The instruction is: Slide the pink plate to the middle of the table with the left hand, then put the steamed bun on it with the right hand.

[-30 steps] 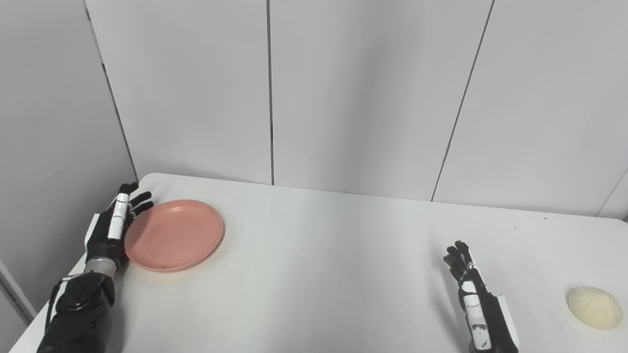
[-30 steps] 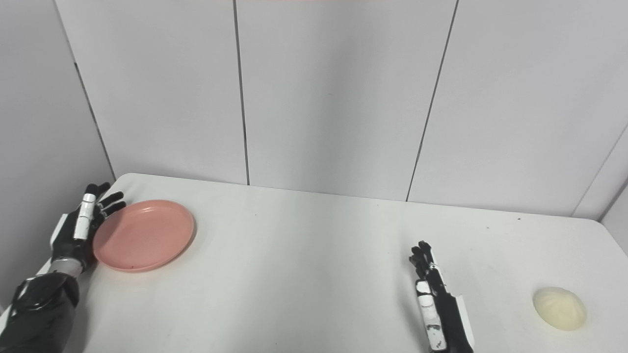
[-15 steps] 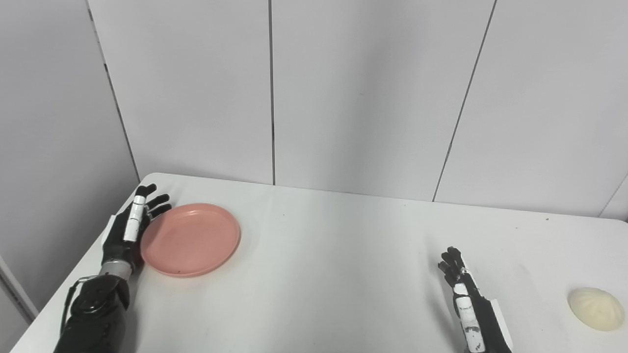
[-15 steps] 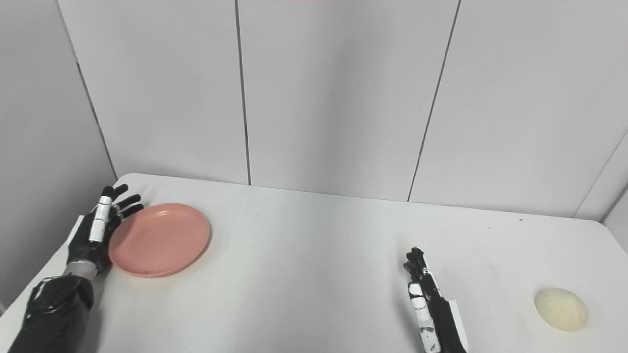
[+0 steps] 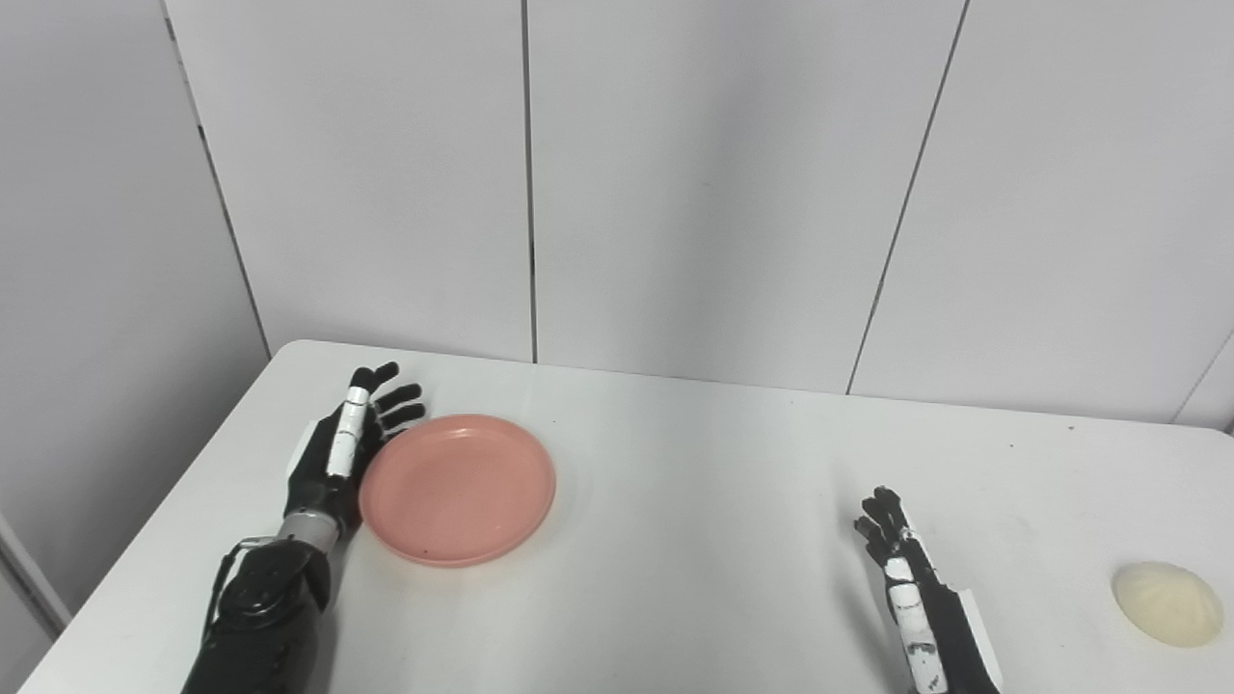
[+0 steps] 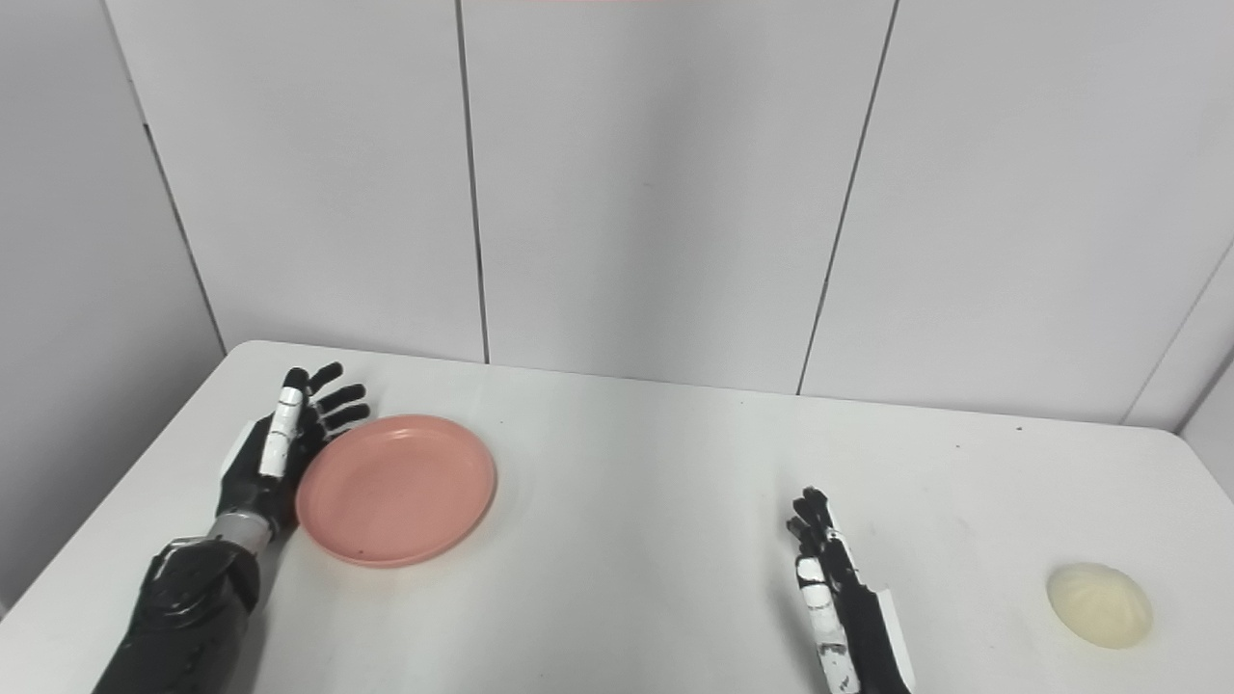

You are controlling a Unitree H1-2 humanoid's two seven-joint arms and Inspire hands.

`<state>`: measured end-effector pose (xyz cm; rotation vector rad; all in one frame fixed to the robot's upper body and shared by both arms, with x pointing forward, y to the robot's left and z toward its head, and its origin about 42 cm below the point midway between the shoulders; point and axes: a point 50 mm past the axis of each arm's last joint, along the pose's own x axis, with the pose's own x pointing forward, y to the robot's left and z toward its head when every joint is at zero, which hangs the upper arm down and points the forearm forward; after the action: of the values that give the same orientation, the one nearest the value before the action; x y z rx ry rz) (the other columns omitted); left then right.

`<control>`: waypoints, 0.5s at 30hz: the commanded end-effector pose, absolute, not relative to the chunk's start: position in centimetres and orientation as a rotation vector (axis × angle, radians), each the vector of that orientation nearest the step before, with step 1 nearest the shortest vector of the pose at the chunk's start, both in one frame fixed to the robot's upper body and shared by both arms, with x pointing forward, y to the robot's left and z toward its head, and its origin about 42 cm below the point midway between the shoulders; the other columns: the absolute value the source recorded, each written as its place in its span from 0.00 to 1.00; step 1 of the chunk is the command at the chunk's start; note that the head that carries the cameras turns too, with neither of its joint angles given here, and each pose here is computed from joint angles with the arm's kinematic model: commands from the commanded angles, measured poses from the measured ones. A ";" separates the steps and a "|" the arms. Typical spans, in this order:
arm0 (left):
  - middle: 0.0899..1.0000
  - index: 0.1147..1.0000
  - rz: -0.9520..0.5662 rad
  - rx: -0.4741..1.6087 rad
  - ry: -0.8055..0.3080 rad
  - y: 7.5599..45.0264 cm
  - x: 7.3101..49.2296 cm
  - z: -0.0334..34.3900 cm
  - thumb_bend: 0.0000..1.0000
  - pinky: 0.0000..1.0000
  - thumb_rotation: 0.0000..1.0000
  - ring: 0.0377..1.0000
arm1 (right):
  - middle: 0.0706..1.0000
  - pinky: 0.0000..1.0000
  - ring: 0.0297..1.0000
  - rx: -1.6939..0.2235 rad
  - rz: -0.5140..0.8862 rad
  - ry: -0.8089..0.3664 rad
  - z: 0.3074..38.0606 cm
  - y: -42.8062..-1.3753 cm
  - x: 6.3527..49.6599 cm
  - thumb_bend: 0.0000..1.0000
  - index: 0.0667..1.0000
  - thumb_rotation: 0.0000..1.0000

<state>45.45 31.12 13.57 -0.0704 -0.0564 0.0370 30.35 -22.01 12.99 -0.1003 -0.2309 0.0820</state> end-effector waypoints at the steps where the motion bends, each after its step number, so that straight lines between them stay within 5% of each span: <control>1: 0.76 0.82 0.020 -0.072 -0.092 30.5 46.3 15.3 0.80 0.70 0.91 0.75 | 0.94 0.96 0.92 -0.079 0.071 -0.164 11.3 -21.5 29.2 0.49 0.95 1.00; 15: 0.78 0.84 -0.040 -0.057 -0.070 24.3 45.3 15.4 0.75 0.73 1.00 0.78 | 0.93 0.94 0.91 -0.089 0.083 -0.166 11.7 -20.9 29.2 0.49 0.95 1.00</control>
<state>44.81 24.93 13.83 -0.0688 -0.0304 -0.0363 30.10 -21.48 13.05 -0.1095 -0.2303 0.0894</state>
